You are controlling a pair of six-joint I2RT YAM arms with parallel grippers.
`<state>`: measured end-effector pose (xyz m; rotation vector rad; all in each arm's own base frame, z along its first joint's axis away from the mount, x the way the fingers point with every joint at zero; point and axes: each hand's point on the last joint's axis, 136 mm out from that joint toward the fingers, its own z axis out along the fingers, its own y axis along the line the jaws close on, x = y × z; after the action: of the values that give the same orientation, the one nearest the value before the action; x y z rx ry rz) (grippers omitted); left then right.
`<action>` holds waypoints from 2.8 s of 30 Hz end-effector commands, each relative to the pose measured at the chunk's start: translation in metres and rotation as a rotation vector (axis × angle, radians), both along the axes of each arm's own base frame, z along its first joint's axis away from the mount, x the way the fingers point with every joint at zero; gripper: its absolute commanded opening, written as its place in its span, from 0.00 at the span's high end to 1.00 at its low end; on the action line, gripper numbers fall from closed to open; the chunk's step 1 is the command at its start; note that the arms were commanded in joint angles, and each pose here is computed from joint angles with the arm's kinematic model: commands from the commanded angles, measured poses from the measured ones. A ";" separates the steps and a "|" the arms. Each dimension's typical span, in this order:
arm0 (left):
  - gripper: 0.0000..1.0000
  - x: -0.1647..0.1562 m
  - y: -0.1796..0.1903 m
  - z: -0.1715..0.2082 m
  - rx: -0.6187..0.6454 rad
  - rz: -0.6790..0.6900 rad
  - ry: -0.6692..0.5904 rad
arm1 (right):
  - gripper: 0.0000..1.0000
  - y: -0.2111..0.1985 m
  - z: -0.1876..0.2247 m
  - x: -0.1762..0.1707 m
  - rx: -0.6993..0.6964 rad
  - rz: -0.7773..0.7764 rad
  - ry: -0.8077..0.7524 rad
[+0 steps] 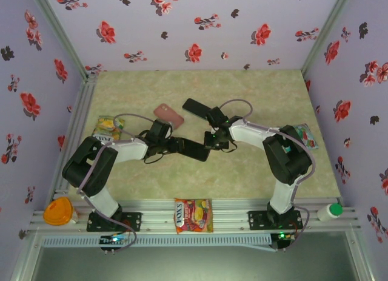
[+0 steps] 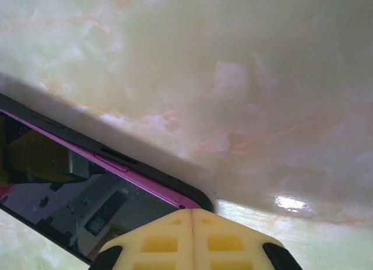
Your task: Put the phone into the phone case
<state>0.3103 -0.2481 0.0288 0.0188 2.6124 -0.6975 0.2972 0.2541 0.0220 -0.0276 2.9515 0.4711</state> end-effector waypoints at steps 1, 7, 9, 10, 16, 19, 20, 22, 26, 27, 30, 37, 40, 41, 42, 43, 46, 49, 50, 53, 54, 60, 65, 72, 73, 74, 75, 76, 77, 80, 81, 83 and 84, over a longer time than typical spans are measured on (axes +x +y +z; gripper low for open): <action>0.56 0.001 -0.005 0.001 0.009 -0.024 -0.008 | 1.00 -0.027 -0.094 -0.067 -0.185 0.035 0.231; 0.56 0.002 -0.005 0.001 0.007 -0.020 -0.008 | 1.00 -0.027 -0.101 -0.073 -0.201 0.042 0.247; 0.56 0.002 -0.005 0.001 0.008 -0.020 -0.007 | 1.00 -0.027 -0.104 -0.075 -0.204 0.044 0.255; 0.56 0.002 -0.005 0.001 0.007 -0.019 -0.008 | 1.00 -0.027 -0.105 -0.076 -0.208 0.044 0.259; 0.57 0.001 -0.006 -0.001 0.007 -0.019 -0.004 | 1.00 -0.027 -0.111 -0.081 -0.213 0.047 0.273; 0.56 0.001 -0.005 -0.002 0.007 -0.018 -0.003 | 1.00 -0.027 -0.109 -0.081 -0.210 0.046 0.267; 0.56 0.002 -0.005 -0.003 0.009 -0.018 -0.003 | 1.00 -0.026 -0.108 -0.080 -0.207 0.045 0.265; 0.56 0.003 -0.006 -0.002 0.006 -0.016 -0.006 | 1.00 -0.024 -0.104 -0.079 -0.191 0.041 0.255; 0.57 0.005 -0.008 -0.001 0.003 -0.017 -0.008 | 1.00 -0.018 -0.091 -0.075 -0.149 0.018 0.230; 0.57 0.006 -0.009 -0.001 0.001 -0.017 -0.009 | 1.00 -0.017 -0.087 -0.073 -0.138 0.011 0.219; 0.57 0.008 -0.012 0.001 -0.004 -0.022 -0.015 | 1.00 -0.016 -0.074 -0.068 -0.118 -0.006 0.182; 0.57 0.016 -0.014 0.013 -0.006 -0.013 -0.043 | 1.00 -0.012 -0.044 -0.057 -0.064 -0.028 0.119; 0.57 0.018 -0.004 0.019 0.021 0.029 -0.063 | 0.95 -0.008 -0.027 -0.051 -0.021 -0.027 0.086; 0.57 0.018 0.001 0.022 0.036 0.050 -0.069 | 0.93 -0.005 -0.020 -0.047 -0.003 -0.024 0.071; 0.57 0.017 0.006 0.024 0.049 0.069 -0.075 | 0.88 -0.003 -0.013 -0.044 0.012 -0.019 0.057; 0.57 0.016 0.010 0.026 0.057 0.080 -0.081 | 0.83 -0.001 -0.005 -0.040 0.026 -0.014 0.042; 0.57 0.010 0.023 0.033 0.071 0.118 -0.097 | 0.69 0.007 0.020 -0.029 0.072 0.020 -0.016; 0.57 0.001 0.031 0.040 0.064 0.134 -0.099 | 0.64 0.012 0.041 -0.015 0.083 0.054 -0.074; 0.57 -0.004 0.032 0.039 0.061 0.134 -0.087 | 0.64 0.014 0.045 -0.011 0.085 0.067 -0.093; 0.59 -0.017 0.033 0.035 0.033 0.129 -0.057 | 0.64 0.017 0.051 0.003 0.087 0.086 -0.129; 0.59 -0.022 0.031 0.035 0.019 0.121 -0.053 | 0.63 0.018 0.051 0.007 0.091 0.095 -0.140; 0.62 -0.045 0.009 0.029 -0.002 0.049 -0.025 | 0.66 0.027 0.041 0.028 0.102 0.125 -0.152; 0.65 -0.054 -0.011 0.020 -0.030 0.017 -0.001 | 0.73 0.032 0.028 0.034 0.104 0.135 -0.149; 0.66 -0.059 -0.031 0.009 -0.057 -0.012 0.031 | 0.71 0.038 0.022 0.035 0.138 0.141 -0.144; 0.66 -0.059 -0.033 0.008 -0.060 -0.014 0.034 | 0.70 0.039 0.021 0.035 0.143 0.143 -0.144; 0.66 -0.059 -0.035 0.006 -0.059 -0.015 0.038 | 0.69 0.040 0.022 0.035 0.148 0.149 -0.143; 0.66 -0.058 -0.036 0.005 -0.060 -0.015 0.039 | 0.69 0.041 0.020 0.035 0.151 0.152 -0.140; 0.66 -0.058 -0.037 0.005 -0.060 -0.016 0.039 | 0.69 0.042 0.019 0.034 0.155 0.155 -0.135; 0.66 -0.056 -0.038 0.004 -0.060 -0.015 0.038 | 0.68 0.043 0.018 0.035 0.160 0.159 -0.134; 0.66 -0.052 -0.041 0.003 -0.056 -0.013 0.032 | 0.67 0.044 0.012 0.033 0.161 0.168 -0.116; 0.66 -0.050 -0.042 0.004 -0.055 -0.015 0.030 | 0.67 0.045 0.010 0.031 0.166 0.171 -0.109; 0.66 -0.048 -0.043 0.003 -0.050 -0.015 0.027 | 0.67 0.045 0.006 0.030 0.171 0.167 -0.097; 0.67 -0.047 -0.043 0.003 -0.043 -0.010 0.026 | 0.67 0.046 0.005 0.029 0.174 0.167 -0.093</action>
<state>0.2510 -0.2773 0.0248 0.0140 2.6648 -0.7330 0.3263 0.2965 0.0318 -0.2445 2.8136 0.6943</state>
